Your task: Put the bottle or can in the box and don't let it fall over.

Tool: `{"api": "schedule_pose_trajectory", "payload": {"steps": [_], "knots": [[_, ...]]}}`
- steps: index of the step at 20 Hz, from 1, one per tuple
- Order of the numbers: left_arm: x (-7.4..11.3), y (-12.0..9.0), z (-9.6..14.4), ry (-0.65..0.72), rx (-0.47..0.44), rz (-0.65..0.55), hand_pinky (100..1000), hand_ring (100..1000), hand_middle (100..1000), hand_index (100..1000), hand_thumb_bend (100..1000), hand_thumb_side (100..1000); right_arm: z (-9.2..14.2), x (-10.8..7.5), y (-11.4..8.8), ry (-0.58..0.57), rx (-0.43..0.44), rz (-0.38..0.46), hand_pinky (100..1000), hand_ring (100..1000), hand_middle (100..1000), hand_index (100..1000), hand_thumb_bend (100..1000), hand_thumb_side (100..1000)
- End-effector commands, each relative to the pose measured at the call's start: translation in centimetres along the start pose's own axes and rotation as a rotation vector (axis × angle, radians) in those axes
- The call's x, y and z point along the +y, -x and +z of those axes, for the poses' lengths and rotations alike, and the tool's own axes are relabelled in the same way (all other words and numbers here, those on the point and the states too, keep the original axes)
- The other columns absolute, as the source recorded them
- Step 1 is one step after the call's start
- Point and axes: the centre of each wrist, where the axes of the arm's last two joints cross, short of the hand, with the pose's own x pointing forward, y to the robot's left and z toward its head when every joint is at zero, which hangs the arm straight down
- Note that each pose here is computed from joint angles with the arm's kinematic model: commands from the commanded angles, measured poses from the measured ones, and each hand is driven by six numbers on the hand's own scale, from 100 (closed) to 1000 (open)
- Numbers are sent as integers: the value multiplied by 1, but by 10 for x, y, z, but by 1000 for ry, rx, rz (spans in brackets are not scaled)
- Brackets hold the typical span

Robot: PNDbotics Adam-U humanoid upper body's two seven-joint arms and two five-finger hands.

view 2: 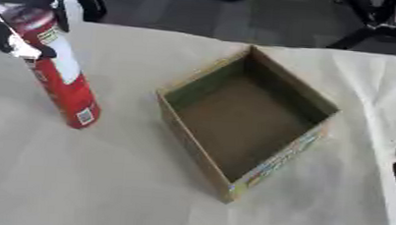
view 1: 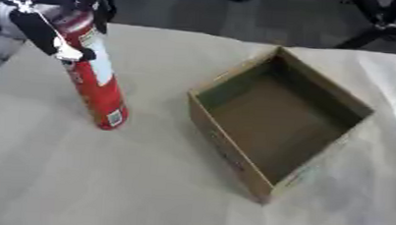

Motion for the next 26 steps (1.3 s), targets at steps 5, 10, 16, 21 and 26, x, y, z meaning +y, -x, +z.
{"api": "schedule_pose_trajectory", "payload": {"steps": [5,10,16,21,26], "knots": [[26,-5,19,44,-53,-134,370,571,344,430,409,100,-4,-3,-6,10,-25,-13,380,738,939,961,100,618],[31,-9,21,28,-53,-149,350,555,314,409,449,100,-4,-3,-6,13,-26,-13,382,738,938,962,100,620],[38,-14,23,3,-65,-161,329,544,306,401,458,100,-4,-3,-6,16,-26,-12,382,738,936,961,100,620],[52,-27,23,-41,-111,-172,295,524,297,393,459,100,-4,-4,-5,18,-26,-9,383,738,936,961,100,621],[58,-33,23,-61,-129,-174,216,492,271,376,482,100,-4,-4,-5,21,-28,-10,383,738,936,962,100,622]]}}
